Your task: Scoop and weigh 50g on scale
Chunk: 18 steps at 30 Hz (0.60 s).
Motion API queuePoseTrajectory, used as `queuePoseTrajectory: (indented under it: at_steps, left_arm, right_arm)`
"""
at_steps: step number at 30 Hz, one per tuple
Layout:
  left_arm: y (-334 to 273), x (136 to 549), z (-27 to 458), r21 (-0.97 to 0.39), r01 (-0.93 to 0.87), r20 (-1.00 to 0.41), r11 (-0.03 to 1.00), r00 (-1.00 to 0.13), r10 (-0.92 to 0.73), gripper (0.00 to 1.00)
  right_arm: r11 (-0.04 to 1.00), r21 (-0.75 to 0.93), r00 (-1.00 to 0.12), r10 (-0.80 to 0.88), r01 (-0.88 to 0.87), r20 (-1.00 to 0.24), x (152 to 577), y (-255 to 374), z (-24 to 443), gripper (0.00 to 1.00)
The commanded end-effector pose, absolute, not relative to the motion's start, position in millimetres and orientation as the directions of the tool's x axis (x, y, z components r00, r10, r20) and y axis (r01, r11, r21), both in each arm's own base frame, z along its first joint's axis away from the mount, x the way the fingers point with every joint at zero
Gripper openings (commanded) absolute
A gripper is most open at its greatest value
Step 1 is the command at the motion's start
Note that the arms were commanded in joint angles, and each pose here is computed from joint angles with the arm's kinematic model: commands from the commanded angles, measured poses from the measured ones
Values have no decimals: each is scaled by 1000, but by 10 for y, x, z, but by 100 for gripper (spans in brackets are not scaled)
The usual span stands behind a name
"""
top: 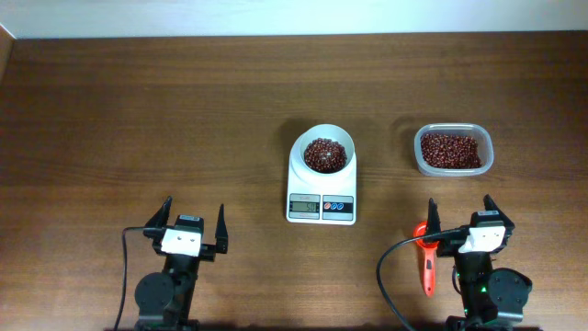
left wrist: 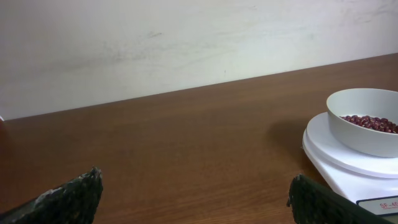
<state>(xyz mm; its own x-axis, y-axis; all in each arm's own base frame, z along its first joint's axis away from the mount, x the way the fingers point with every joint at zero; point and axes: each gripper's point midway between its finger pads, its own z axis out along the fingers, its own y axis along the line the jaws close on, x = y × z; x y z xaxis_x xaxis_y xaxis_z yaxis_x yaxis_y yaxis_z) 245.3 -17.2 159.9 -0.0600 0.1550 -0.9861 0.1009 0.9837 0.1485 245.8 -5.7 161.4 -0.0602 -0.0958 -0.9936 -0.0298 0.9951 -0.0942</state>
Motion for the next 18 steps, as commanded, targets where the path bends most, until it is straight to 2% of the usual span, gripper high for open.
queuePoseTrajectory:
  at_steps: [1, 8, 12, 18]
  left_arm:
    - [-151, 2454, 1575, 135, 87, -988, 987, -63, 140, 99]
    - [-150, 2455, 1581, 130, 85, -989, 988, -61, 135, 99]
    - [-125, 2457, 1581, 3, 62, -997, 998, -71, 7, 99]
    - [-124, 2456, 1573, 0, 62, -997, 998, -75, 5, 99]
  right_arm:
    - [996, -90, -64, -91, -14, -994, 2456, -89, 1590, 99]
    - [996, -90, -64, -91, -14, -994, 2456, -89, 1590, 99]
    - [996, -90, -64, -91, -14, -994, 2456, -89, 1590, 99]
    - [996, -90, -64, -91, -14, -994, 2456, -89, 1590, 99]
